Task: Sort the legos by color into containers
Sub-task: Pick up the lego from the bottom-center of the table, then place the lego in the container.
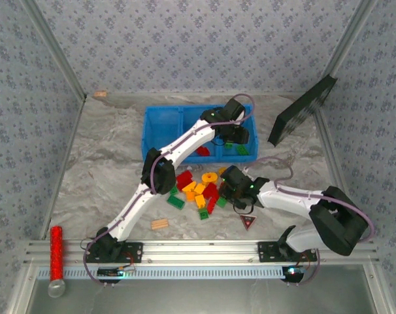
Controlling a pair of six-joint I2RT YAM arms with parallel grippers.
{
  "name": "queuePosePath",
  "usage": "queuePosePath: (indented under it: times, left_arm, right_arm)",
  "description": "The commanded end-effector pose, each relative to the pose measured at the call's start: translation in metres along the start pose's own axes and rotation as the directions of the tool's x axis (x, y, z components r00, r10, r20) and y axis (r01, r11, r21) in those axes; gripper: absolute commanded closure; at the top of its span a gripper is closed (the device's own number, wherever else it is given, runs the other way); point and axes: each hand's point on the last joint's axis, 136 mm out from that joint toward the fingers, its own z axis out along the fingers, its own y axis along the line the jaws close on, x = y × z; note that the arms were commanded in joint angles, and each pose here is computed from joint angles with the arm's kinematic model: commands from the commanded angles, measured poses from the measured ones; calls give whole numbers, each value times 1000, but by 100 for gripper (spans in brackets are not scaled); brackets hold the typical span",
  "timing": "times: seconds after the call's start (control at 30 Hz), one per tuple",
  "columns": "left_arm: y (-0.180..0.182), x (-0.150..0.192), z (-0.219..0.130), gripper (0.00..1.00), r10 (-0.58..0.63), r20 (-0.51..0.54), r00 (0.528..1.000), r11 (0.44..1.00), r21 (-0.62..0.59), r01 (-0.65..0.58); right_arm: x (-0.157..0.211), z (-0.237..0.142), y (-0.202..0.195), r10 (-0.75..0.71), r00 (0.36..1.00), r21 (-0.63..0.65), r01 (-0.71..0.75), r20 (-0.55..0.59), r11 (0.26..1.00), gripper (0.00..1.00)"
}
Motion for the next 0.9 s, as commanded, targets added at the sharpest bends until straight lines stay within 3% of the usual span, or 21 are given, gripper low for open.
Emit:
queuePosePath:
  times: [0.0, 0.2, 0.47, 0.63, 0.87]
  left_arm:
    - [-38, -26, -48, 53, 19, 83, 996, 992, 119, -29]
    - [-59, -44, -104, 51, 49, 159, 986, 983, 168, -76]
    - [-59, -36, -174, 47, 106, 161, 981, 983, 133, -128]
    - [-20, -1, -201, 43, 109, 116, 987, 994, 9, -110]
    - [79, 92, -233, 42, -104, 85, 991, 985, -126, 114]
  right_arm:
    - [10, 11, -7, -10, 999, 44, 12, -33, 999, 56]
    - [17, 11, -18, -48, 998, 83, 52, -50, 995, 71]
    - [12, -18, -29, -105, 994, 84, 108, -33, 991, 77]
    - [0, -60, -29, -139, 990, 60, 139, 3, 988, 78]
    - [-38, -104, -15, -218, 974, 13, 218, 60, 976, 78]
